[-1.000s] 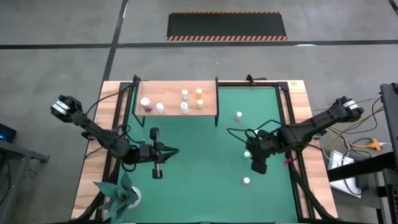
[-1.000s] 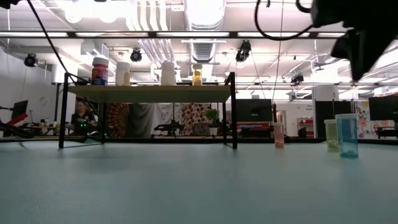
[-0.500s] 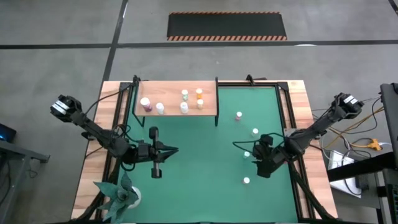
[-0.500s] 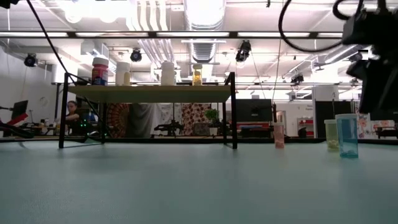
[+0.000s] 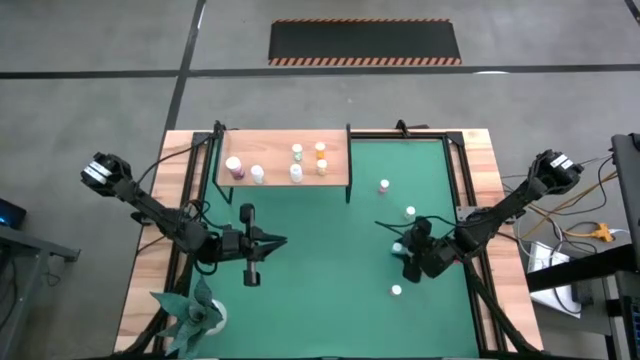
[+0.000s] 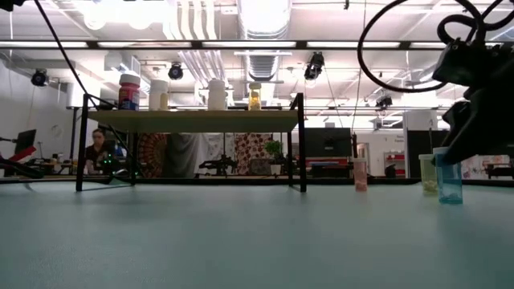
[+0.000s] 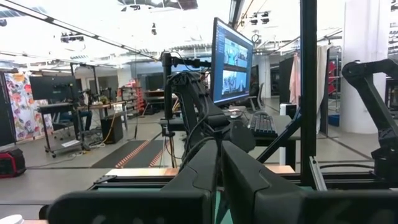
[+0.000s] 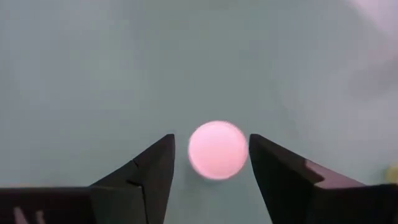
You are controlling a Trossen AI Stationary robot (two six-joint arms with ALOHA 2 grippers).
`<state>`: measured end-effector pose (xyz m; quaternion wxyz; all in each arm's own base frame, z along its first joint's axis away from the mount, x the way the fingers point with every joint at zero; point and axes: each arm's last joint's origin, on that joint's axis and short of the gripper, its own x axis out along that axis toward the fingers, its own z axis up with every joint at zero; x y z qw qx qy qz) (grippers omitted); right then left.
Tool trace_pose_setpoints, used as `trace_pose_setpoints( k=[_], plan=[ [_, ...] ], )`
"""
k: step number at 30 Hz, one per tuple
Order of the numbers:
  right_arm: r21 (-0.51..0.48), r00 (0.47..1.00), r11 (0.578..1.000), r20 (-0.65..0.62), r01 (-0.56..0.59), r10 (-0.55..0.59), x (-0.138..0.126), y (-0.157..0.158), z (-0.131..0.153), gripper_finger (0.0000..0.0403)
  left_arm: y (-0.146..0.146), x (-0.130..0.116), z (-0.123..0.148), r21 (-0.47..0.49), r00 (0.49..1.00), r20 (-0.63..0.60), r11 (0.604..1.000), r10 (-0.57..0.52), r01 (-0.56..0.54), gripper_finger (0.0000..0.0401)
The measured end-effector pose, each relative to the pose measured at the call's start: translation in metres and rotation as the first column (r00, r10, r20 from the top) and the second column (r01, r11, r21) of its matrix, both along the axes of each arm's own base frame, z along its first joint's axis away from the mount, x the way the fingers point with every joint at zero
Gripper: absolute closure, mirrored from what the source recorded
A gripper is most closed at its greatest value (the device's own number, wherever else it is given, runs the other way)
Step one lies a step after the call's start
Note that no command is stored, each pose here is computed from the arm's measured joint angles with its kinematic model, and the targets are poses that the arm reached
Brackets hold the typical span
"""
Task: Pick and place medicine bottles onto shelf by color
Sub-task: Put the blue pill bottle on the shelf
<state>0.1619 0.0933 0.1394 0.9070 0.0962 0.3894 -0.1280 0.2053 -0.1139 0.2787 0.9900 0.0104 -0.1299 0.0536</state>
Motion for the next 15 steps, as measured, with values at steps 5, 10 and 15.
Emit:
trace_pose_setpoints(
  k=[5, 10, 15],
  plan=[
    [-0.017, 1.000, 1.000, 0.003, 0.005, -0.005, 0.000, 0.000, -0.001, 0.0258, 0.000, 0.000, 0.000, 0.000, 1.000, 0.000, 1.000, 0.000, 0.000, 0.0395],
    [-0.015, 1.000, 1.000, 0.009, -0.001, 0.001, 0.001, 0.001, 0.000, 0.0307, 0.000, 0.000, 0.000, -0.001, 1.000, 0.001, 1.000, 0.000, 0.000, 0.0395],
    [0.013, 0.994, 0.999, 0.101, -0.033, 0.032, 0.014, 0.008, 0.013, 0.0304, 0.000, 0.000, 0.000, -0.001, 1.000, 0.001, 1.000, 0.000, 0.000, 0.0395]
  ],
)
